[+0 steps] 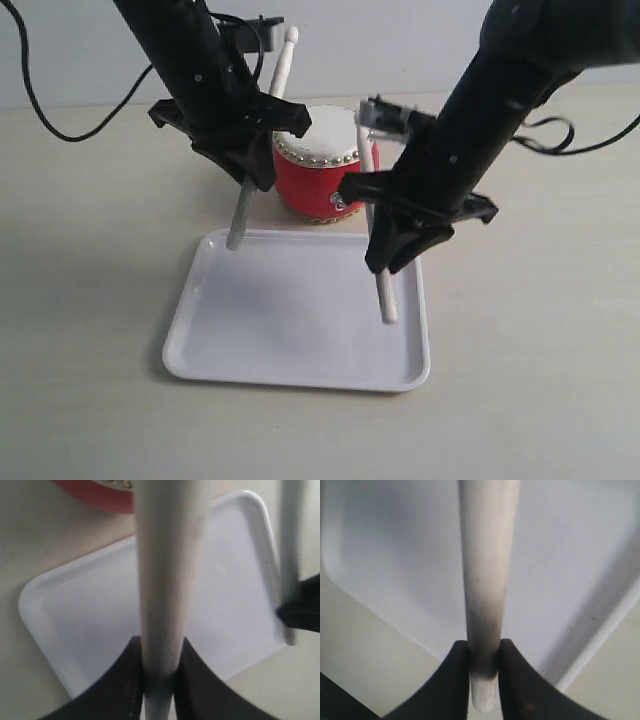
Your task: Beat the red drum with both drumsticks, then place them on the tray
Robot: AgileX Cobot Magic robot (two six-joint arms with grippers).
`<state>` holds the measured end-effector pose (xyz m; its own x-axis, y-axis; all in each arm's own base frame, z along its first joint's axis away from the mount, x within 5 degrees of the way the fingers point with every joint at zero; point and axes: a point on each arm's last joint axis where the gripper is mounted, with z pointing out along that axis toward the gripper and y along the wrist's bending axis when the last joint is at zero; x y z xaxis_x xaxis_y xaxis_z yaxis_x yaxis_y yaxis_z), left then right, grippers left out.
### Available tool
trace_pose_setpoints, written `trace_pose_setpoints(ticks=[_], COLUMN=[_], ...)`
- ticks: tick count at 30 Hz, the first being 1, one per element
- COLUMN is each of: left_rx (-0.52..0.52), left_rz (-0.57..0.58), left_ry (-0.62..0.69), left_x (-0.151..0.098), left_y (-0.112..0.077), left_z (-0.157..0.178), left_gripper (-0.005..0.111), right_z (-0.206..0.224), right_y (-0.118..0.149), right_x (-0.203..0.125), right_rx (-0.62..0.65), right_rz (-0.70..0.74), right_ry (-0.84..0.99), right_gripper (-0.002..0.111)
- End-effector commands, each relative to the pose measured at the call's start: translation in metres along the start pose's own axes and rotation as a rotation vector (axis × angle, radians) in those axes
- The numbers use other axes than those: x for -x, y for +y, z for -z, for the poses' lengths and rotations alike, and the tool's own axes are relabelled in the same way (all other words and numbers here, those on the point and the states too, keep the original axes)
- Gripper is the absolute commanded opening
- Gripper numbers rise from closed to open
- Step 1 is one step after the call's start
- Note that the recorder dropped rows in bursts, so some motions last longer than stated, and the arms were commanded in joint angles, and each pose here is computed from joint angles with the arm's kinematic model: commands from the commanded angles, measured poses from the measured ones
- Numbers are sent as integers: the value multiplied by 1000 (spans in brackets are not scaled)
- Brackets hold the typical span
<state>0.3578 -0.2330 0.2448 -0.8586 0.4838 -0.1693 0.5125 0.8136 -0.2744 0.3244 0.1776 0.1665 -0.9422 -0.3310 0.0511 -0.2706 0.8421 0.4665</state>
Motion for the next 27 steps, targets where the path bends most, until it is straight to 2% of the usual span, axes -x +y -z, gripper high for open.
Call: trace_pose_setpoints(ticks=[1, 4, 8, 12, 18, 21, 27], left_rx=[-6, -4, -3, -14, -119, -117, -95], left_rz=[1, -10, -36, -23, 27, 30, 21], left_ry=[-30, -38, -8, 70, 201, 235, 246], left_x=[-8, -11, -13, -11, -10, -12, -12], left_y=[-8, -9, -6, 1, 5, 6, 9], left_z=[19, 24, 15, -17, -81, -95, -99], left_gripper=[0, 0, 0, 0, 0, 0, 0], right_z=[-38, -41, -6, 47, 106, 121, 130], right_y=[-15, -14, 4, 32, 57, 62, 67], right_x=[11, 11, 4, -11, -40, -50, -56], right_rx=[59, 85, 88, 95, 51, 29, 32], right_rz=[-53, -75, -13, 70, 177, 179, 185], right_ry=[70, 97, 44, -93, -266, -308, -339], right_gripper=[0, 0, 0, 0, 0, 0, 0])
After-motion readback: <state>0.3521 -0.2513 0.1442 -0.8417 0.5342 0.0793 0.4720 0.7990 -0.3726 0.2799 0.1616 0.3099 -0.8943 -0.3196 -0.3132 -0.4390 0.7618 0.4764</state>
